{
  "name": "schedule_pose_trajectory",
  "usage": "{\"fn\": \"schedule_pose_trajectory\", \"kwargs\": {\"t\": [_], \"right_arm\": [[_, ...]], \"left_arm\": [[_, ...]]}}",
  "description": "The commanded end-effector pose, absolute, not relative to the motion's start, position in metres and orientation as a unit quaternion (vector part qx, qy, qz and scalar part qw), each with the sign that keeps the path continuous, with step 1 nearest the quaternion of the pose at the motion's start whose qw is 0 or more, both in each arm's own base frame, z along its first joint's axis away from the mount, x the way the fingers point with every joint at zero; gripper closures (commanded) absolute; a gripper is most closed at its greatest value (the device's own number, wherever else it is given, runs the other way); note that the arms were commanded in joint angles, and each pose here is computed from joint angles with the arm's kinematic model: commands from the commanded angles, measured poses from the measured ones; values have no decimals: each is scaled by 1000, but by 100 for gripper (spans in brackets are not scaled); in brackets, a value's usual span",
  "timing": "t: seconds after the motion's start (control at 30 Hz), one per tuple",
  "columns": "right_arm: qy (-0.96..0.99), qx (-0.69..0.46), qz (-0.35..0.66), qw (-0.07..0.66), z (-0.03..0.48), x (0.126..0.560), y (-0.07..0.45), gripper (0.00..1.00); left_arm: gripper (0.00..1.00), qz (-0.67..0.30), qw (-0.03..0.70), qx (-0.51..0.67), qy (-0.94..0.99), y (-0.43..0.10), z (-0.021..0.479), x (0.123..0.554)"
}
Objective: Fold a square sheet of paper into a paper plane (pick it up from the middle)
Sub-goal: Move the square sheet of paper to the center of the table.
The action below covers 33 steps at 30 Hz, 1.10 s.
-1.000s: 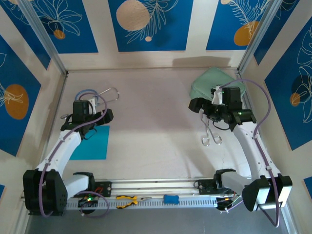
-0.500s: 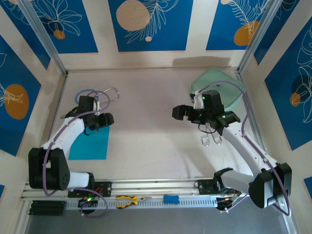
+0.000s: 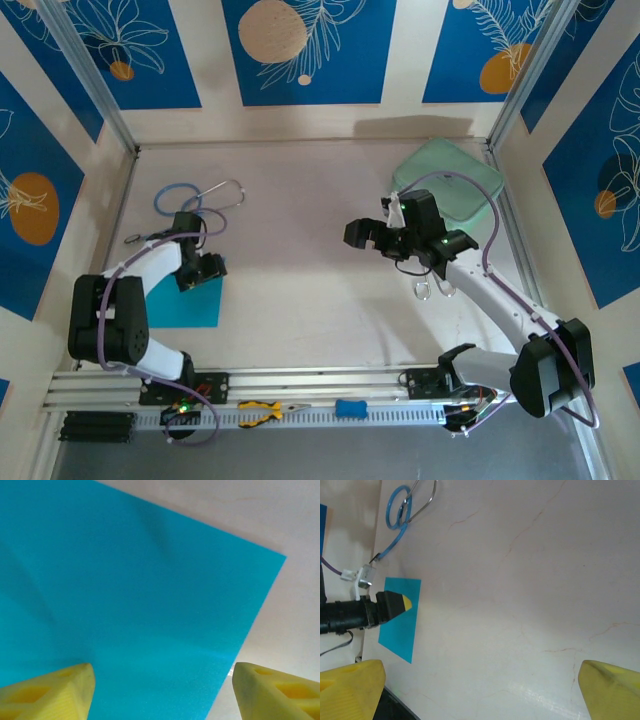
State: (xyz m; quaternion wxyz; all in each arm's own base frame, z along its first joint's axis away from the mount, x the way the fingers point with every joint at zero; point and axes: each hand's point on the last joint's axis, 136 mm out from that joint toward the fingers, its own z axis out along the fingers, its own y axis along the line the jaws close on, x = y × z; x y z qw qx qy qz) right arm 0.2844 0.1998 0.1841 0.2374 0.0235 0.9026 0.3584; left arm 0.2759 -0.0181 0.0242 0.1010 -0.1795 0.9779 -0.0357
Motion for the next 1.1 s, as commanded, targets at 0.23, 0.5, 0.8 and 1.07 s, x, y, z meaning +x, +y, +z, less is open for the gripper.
{"fn": "schedule_pose_trajectory", "kwargs": {"t": [0.23, 0.5, 0.8, 1.07], "right_arm": [[905, 38, 340, 253, 183, 284, 189, 1], [901, 86, 332, 265, 181, 282, 176, 1], [896, 114, 334, 270, 165, 276, 160, 3], [925, 59, 272, 260, 141, 262, 181, 8]], "left_arm": [[29, -134, 76, -226, 962, -51, 2, 272], [30, -201, 71, -209, 954, -113, 1, 274], [26, -176, 147, -152, 961, -152, 47, 293], [0, -57, 208, -48, 975, -107, 79, 293]]}}
